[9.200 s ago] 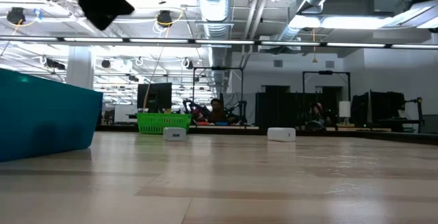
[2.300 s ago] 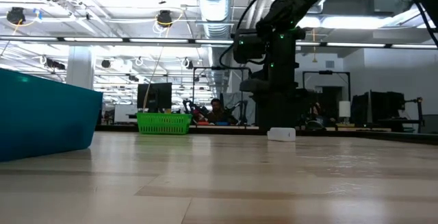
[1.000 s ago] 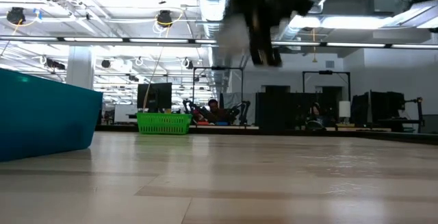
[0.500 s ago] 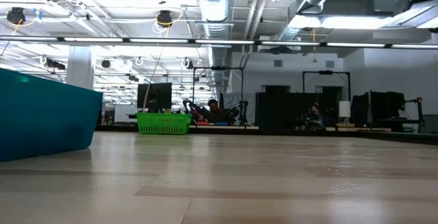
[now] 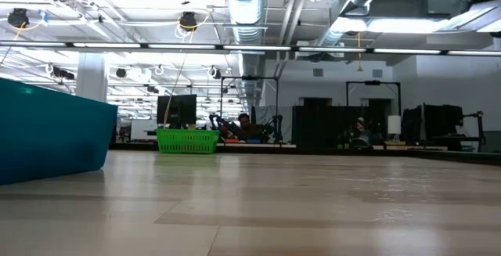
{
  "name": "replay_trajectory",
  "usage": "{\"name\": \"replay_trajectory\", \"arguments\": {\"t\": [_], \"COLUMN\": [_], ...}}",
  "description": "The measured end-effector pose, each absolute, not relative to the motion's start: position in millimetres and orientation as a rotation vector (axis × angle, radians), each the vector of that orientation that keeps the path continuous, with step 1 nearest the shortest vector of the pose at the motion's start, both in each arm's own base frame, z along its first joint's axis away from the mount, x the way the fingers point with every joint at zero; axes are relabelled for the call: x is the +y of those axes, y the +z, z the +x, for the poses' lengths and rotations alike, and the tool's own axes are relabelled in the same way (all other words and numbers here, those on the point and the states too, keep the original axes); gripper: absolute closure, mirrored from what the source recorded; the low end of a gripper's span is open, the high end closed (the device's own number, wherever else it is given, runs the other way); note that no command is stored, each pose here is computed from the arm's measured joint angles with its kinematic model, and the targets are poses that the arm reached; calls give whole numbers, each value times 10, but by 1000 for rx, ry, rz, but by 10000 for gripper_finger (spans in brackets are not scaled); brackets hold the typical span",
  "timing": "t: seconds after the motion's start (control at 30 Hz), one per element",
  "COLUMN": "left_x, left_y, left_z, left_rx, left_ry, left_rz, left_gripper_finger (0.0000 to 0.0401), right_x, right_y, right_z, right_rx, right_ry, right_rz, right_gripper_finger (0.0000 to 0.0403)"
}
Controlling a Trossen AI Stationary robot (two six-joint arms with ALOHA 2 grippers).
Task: Pick & Place Office items
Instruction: Put the white charger adapter into the blue bin
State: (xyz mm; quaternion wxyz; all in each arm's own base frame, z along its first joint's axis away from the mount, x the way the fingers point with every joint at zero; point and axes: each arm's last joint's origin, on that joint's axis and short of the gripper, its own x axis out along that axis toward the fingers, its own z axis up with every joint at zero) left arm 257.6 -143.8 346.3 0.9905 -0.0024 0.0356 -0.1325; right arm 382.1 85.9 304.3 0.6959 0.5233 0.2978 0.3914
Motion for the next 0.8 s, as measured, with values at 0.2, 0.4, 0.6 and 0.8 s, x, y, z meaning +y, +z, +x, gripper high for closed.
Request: {"name": "replay_trajectory", "arguments": {"t": [0.2, 0.4, 0.6, 0.8], "left_x": [-1402, -1339, -1293, -1244], "left_y": [3433, 3382, 3371, 3366], "left_z": [2631, 2728, 2833, 2858], "left_rx": [78, 84, 50, 52], "left_ry": [-259, -251, -269, -266], "left_rz": [-4, -6, -26, -51], "left_gripper_finger": [131, 131, 131, 144], "right_x": [750, 690, 648, 580], "right_y": [3058, 3066, 3067, 3066], "right_z": [3851, 3862, 3869, 3881], "right_rx": [625, 606, 591, 568], "right_ry": [863, 853, 846, 830], "right_rz": [1170, 1169, 1160, 1147], "right_gripper_finger": [237, 237, 237, 237]}}
